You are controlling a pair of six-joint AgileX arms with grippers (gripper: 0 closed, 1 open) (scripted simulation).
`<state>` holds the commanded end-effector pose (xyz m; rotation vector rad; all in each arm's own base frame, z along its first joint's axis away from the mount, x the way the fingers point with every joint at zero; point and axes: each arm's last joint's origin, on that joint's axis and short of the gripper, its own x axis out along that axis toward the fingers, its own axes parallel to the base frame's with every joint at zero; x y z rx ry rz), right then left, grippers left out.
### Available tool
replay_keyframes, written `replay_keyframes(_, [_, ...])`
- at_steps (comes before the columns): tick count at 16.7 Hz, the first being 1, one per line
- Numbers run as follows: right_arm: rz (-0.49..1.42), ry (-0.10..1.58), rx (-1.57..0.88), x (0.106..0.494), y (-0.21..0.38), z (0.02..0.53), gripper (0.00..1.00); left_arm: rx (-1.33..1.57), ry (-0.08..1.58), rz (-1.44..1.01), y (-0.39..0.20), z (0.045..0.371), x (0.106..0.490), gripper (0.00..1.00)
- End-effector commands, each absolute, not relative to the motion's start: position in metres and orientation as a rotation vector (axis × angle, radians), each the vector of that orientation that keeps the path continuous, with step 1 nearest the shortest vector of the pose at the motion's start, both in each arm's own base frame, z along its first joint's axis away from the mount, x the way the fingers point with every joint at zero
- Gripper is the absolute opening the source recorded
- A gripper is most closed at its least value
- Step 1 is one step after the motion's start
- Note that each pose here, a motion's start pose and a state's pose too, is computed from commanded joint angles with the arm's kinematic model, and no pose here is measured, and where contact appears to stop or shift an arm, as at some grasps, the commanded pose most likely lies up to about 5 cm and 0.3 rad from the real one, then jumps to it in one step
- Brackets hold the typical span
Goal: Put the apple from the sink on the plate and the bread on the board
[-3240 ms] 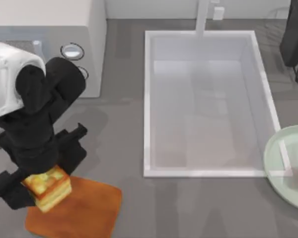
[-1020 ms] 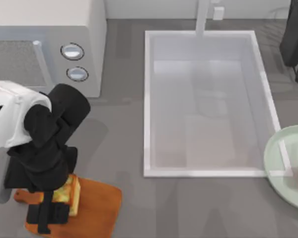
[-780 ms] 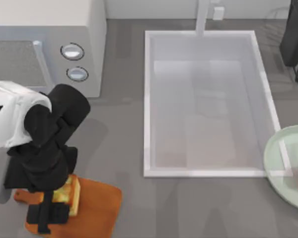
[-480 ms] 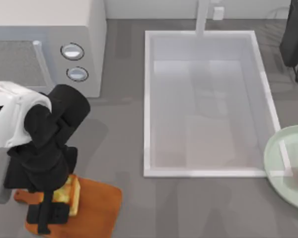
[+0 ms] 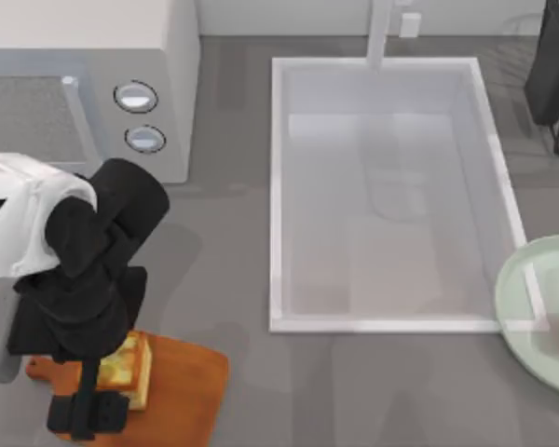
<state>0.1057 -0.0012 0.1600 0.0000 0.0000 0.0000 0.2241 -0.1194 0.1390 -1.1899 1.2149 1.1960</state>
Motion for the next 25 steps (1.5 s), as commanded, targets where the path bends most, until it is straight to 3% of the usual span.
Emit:
replay_keyframes(9, [0.0,0.0,0.0,0.106,-0.001,0.16,1.0,-1.194,1.214,1.178,-0.119,0.141,0.224,1.0])
replay_keyframes(15, [0.0,0.0,0.0,0.106,-0.001,0.16,1.0,-1.199,1.175,0.791,-0.097,0.168,0.202,1.0])
replay_keyframes(20, [0.0,0.0,0.0,0.106,-0.001,0.16,1.0,-1.006,0.97,0.275,-0.06,0.184,0.159,1.0])
replay_keyframes(25, [0.0,0.0,0.0,0.106,-0.001,0.16,1.0,-0.586,0.614,-0.04,-0.03,0.167,0.125,1.0])
